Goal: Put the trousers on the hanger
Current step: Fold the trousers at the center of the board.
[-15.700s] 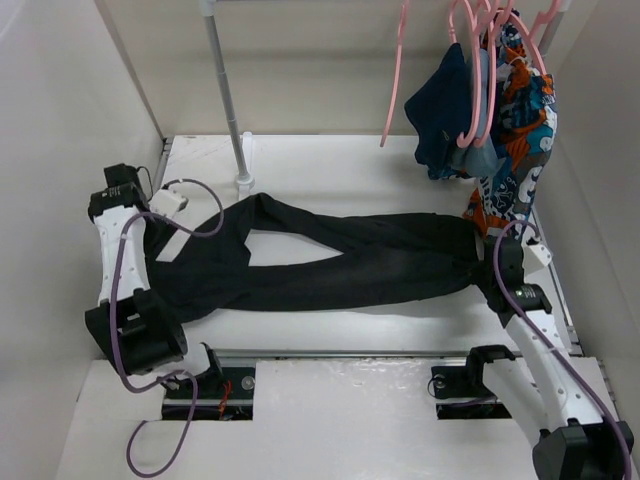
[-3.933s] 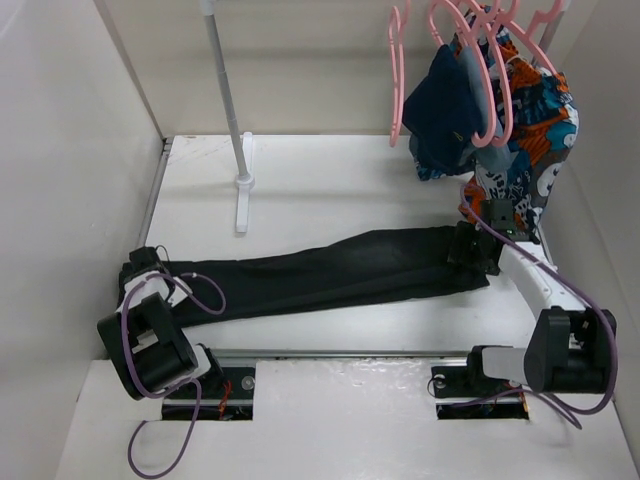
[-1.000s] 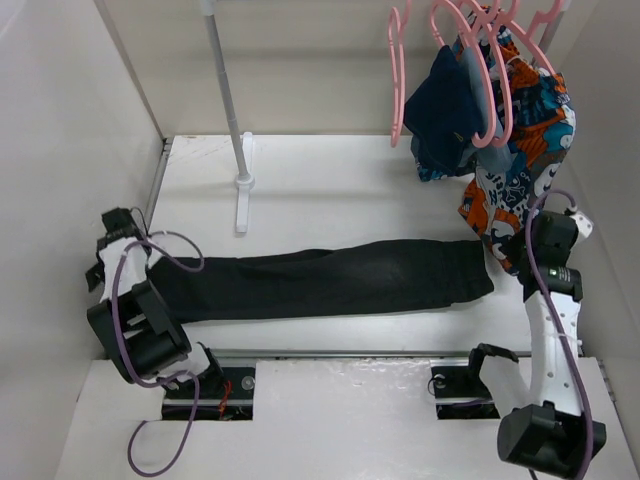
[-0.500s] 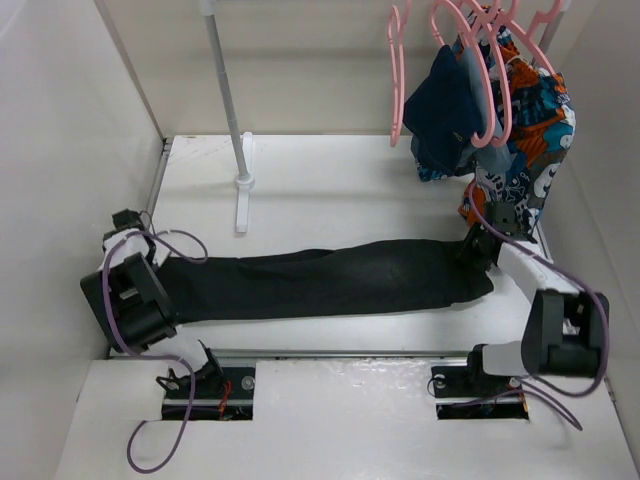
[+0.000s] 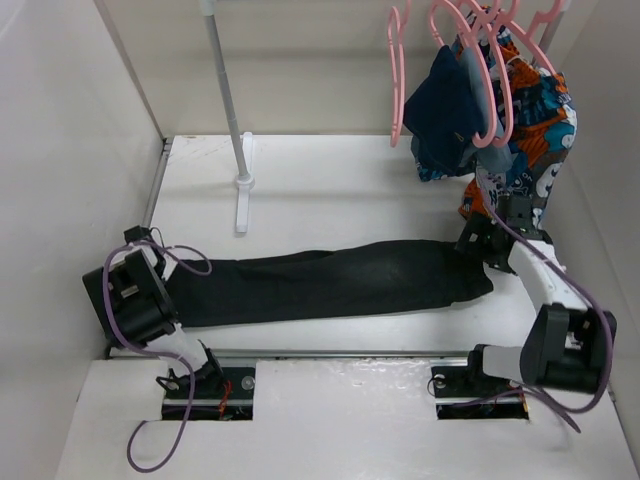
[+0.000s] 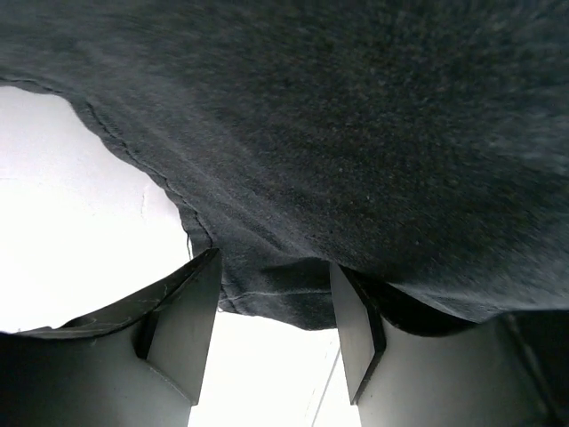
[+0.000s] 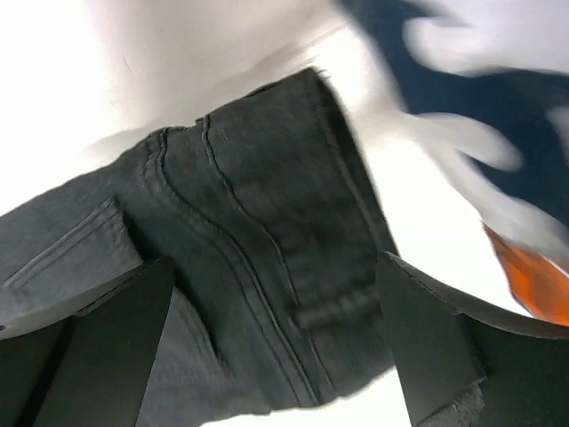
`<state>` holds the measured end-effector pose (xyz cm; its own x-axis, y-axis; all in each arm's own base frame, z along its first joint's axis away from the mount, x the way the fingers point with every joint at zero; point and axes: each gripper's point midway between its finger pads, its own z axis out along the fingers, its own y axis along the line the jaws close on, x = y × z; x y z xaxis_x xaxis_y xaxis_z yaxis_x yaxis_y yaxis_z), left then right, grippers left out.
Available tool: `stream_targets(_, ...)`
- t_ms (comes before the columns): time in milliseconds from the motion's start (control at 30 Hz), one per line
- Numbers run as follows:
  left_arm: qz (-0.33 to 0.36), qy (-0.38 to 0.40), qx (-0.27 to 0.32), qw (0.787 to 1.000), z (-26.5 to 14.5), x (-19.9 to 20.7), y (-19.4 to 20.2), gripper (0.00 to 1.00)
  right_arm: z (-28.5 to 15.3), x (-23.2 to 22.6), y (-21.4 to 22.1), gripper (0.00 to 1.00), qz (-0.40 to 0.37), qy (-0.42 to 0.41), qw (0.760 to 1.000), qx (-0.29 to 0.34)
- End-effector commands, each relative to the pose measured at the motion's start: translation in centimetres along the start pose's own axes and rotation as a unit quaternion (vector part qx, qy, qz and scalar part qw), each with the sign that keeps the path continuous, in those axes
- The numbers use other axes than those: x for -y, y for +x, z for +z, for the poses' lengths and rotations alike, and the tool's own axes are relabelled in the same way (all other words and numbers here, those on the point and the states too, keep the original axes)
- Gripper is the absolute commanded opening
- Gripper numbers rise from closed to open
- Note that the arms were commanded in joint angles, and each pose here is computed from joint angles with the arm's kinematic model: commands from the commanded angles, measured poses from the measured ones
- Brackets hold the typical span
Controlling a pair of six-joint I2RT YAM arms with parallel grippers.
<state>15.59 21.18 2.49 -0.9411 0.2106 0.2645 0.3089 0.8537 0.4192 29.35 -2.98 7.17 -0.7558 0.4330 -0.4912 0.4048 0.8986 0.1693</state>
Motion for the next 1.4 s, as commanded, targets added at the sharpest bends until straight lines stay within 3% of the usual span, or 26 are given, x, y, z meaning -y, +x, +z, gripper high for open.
stream_targets(0, -0.048, 0.020, 0.073, 0.996, -1.3, 0.1, -2.4, 0.49, -5.0, 1.6, -1.1, 1.00, 0.015, 0.048, 0.998, 0.037)
stream_targets(133, -0.090, 0.005, 0.121, 0.989, -2.9, -1.2, -3.7, 0.50, -5.2, 1.5, 3.3, 1.00, 0.088, 0.019, 0.996, 0.009)
stream_targets(267, -0.136, -0.035, 0.221, 0.965, -6.9, -4.6, -6.0, 0.57, -3.0, 1.8, 7.1, 1.00, 0.148, 0.008, 0.989, -0.019)
stream_targets(367, -0.178, -0.035, 0.324, 0.929, -11.8, -7.8, -8.4, 0.78, -1.0, 2.2, 7.9, 1.00, 0.161, 0.011, 0.987, -0.020)
stream_targets(500, -0.236, 0.064, 0.444, 0.862, -16.9, -9.0, -10.9, 0.90, 1.3, 2.3, 7.3, 0.99, 0.169, 0.009, 0.985, -0.025)
stream_targets(533, -0.230, 0.110, 0.479, 0.840, -18.2, -8.1, -11.7, 1.00, 1.7, 2.0, 7.2, 1.00, 0.174, -0.002, 0.984, -0.029)
stream_targets(633, -0.250, 0.152, 0.525, 0.799, -21.3, -8.5, -11.7, 1.00, 2.8, 1.6, 6.1, 0.93, 0.174, -0.007, 0.984, -0.030)
stream_targets(767, -0.229, 0.118, 0.544, 0.798, -24.5, -10.5, -10.6, 1.00, 4.0, 1.9, 6.6, 0.81, 0.189, -0.014, 0.980, -0.060)
stream_targets(833, -0.204, 0.055, 0.557, 0.803, -27.3, -12.7, -9.8, 1.00, 4.2, 2.2, 6.8, 0.58, 0.191, -0.013, 0.979, -0.065)
stream_targets(867, -0.204, 0.028, 0.541, 0.815, -27.5, -13.4, -9.1, 1.00, 4.2, 2.3, 6.4, 0.49, 0.197, -0.017, 0.978, -0.059)
stream_targets(900, -0.197, 0.012, 0.540, 0.818, -28.2, -13.9, -8.8, 1.00, 4.3, 2.8, 6.8, 0.30, 0.201, -0.016, 0.977, -0.064)
stream_targets(1000, -0.153, -0.013, 0.557, 0.816, -30.5, -14.4, -8.3, 1.00, 4.4, 3.0, 6.5, 0.00, 0.205, -0.025, 0.977, -0.055)
stream_targets(1033, -0.163, -0.009, 0.568, 0.807, -31.0, -14.6, -8.6, 1.00, 4.4, 3.0, 6.5, 0.00, 0.200, -0.025, 0.978, -0.055)
stream_targets(1100, -0.241, -0.009, 0.594, 0.767, -33.7, -16.6, -8.4, 1.00, 4.0, 3.8, 5.4, 0.00, 0.174, -0.007, 0.984, -0.034)
stream_targets(1133, -0.293, 0.026, 0.601, 0.743, -34.5, -16.7, -8.1, 1.00, 3.3, 4.1, 3.6, 0.00, 0.162, 0.001, 0.987, -0.012)
stream_targets(1167, -0.315, 0.041, 0.601, 0.733, -34.1, -17.3, -7.6, 1.00, 2.0, 4.6, 2.9, 0.00, 0.149, 0.016, 0.989, 0.002)
stream_targets(1200, -0.317, 0.053, 0.611, 0.724, -34.5, -17.3, -7.7, 1.00, 1.1, 5.2, 1.8, 0.00, 0.122, 0.030, 0.992, 0.019)
stream_targets(1233, -0.286, 0.094, 0.630, 0.716, -35.1, -15.8, -8.6, 0.93, -0.1, 6.5, 0.5, 0.00, 0.109, 0.067, 0.991, 0.045)
stream_targets(1300, -0.188, 0.120, 0.637, 0.738, -34.0, -12.8, -10.2, 0.72, -4.7, 7.2, -3.3, 0.00, 0.076, 0.095, 0.986, 0.113)
stream_targets(1367, -0.176, 0.105, 0.586, 0.784, -31.0, -10.9, -11.2, 0.60, -9.1, 8.1, -6.9, 0.00, 0.064, 0.131, 0.972, 0.184)
